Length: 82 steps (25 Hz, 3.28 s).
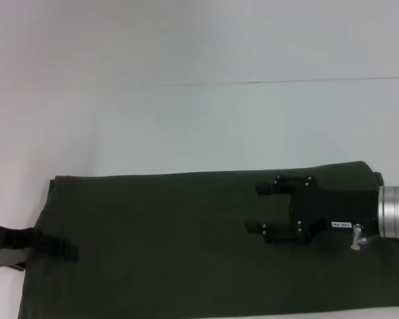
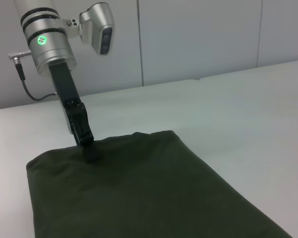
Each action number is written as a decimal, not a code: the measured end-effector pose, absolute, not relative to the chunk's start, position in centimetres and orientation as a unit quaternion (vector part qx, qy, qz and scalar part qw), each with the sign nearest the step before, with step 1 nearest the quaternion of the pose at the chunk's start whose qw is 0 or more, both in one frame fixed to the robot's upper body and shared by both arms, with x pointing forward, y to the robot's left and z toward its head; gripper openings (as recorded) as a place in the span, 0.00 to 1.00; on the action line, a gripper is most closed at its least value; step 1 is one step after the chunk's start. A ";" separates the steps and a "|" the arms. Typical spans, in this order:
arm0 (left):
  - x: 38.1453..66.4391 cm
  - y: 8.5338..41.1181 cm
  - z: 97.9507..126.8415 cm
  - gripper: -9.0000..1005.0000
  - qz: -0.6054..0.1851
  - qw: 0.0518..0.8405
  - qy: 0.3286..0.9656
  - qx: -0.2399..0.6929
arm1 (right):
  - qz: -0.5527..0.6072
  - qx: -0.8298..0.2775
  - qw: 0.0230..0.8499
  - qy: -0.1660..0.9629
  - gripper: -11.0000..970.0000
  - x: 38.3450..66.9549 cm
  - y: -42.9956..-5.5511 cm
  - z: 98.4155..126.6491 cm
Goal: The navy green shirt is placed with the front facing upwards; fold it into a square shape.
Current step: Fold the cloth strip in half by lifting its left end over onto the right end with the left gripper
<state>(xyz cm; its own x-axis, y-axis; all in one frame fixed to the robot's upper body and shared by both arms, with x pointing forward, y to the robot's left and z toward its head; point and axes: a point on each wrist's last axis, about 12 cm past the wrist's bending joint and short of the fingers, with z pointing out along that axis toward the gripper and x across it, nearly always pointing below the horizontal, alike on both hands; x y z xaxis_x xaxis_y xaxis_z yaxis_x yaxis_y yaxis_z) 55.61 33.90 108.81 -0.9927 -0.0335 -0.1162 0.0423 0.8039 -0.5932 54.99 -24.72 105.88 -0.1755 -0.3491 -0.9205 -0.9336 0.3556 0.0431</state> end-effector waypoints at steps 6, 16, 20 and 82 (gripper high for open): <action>55.6 33.5 108.8 0.82 -0.321 0.051 0.946 0.005 | 0.329 -0.463 0.445 0.693 0.84 54.9 -24.8 105.9; 55.7 33.3 108.6 0.49 -0.316 0.052 0.947 0.005 | 0.330 -0.463 0.445 0.692 0.84 54.9 -24.8 105.9; 55.7 33.3 108.6 0.42 -0.317 0.052 0.947 0.000 | 0.329 -0.463 0.445 0.692 0.84 54.9 -24.8 105.9; 60.0 20.2 119.0 0.10 -0.477 0.073 0.859 0.172 | 0.259 -0.342 0.529 0.733 0.84 54.8 -28.4 104.9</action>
